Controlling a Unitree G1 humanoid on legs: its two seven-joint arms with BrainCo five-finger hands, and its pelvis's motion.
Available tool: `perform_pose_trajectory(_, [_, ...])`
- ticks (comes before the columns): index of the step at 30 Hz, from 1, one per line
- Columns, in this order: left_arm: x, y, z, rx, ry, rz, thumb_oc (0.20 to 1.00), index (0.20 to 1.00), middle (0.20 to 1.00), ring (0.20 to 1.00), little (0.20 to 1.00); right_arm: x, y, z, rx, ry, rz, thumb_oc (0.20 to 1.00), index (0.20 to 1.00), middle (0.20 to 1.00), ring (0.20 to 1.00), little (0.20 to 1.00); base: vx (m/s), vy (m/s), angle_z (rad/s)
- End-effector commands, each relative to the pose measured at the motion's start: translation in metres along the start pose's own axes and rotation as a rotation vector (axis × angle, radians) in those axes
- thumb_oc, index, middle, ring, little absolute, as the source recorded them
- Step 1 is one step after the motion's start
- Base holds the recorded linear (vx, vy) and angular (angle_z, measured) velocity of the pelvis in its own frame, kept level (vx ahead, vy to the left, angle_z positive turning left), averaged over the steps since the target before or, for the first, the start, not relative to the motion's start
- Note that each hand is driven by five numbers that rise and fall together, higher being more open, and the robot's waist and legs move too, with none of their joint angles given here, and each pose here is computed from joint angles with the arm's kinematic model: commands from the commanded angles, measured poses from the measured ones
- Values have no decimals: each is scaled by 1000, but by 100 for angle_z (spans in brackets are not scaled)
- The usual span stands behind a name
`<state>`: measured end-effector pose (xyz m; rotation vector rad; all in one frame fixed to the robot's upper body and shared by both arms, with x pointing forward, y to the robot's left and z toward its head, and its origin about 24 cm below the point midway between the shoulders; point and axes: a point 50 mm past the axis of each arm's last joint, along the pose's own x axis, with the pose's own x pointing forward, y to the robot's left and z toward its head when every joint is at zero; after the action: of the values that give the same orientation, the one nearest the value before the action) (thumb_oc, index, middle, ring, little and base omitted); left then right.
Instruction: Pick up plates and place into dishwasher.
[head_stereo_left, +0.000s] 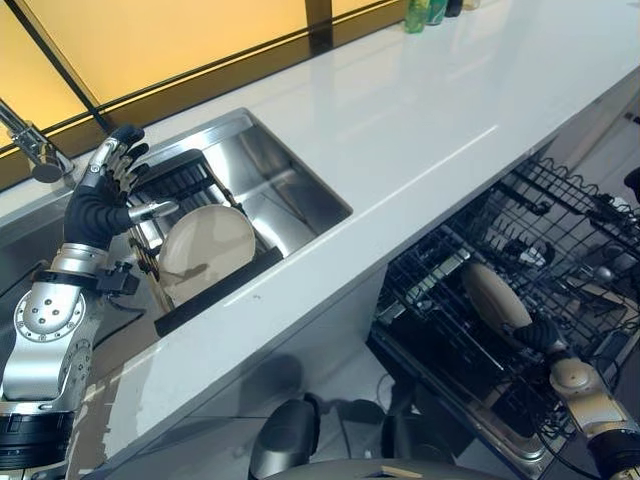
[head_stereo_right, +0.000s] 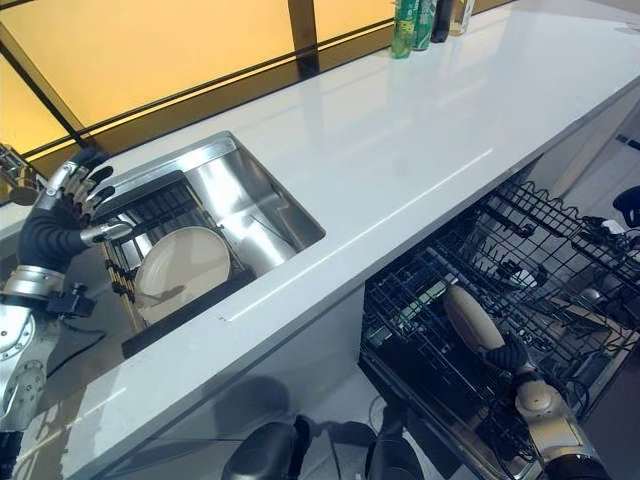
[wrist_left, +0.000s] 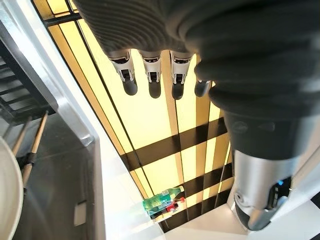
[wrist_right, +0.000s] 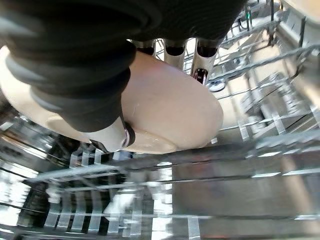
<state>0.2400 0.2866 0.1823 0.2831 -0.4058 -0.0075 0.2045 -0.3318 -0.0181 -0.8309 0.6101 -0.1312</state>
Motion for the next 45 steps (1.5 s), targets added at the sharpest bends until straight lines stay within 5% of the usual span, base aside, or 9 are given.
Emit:
perform_pose_trajectory(1, [-6, -7, 18, 18, -61, -59, 1000, 1000, 1000, 1000, 1000, -32, 73, -50, -142, 199, 275, 200, 200, 200, 200, 200, 87, 33, 1])
perform_pose_trajectory(23, [-14, 2, 16, 23, 32, -71, 1000, 1000, 1000, 1000, 1000, -34, 59, -63, -290, 259, 214, 200, 200, 200, 200, 200, 57, -16, 3])
perform_pose_trajectory(24, [-14, 2, 16, 19, 29, -73, 1000, 1000, 1000, 1000, 1000, -34, 59, -64, -275, 266, 203, 329, 329, 329, 329, 329, 0, 0, 0])
perform_pose_trajectory(25, [-14, 2, 16, 17, 27, -74, 1000, 1000, 1000, 1000, 1000, -34, 60, -64, -264, 266, 196, 868, 868, 868, 868, 868, 0, 0, 0])
perform_pose_trajectory(26, [-14, 2, 16, 13, 25, -74, 1000, 1000, 1000, 1000, 1000, -34, 61, -64, -256, 269, 190, 1000, 1000, 1000, 1000, 1000, 0, 0, 0])
perform_pose_trajectory(34, [-19, 7, 17, -16, 18, -55, 1000, 1000, 1000, 1000, 1000, -33, 53, -55, -210, 222, 133, 1000, 1000, 1000, 1000, 1000, 13, 25, 2])
perform_pose_trajectory(45, [-23, 15, 10, -58, -9, 49, 1000, 1000, 1000, 1000, 1000, -17, -1, 4, -181, -9, -58, 1000, 1000, 1000, 1000, 1000, -33, 54, -3])
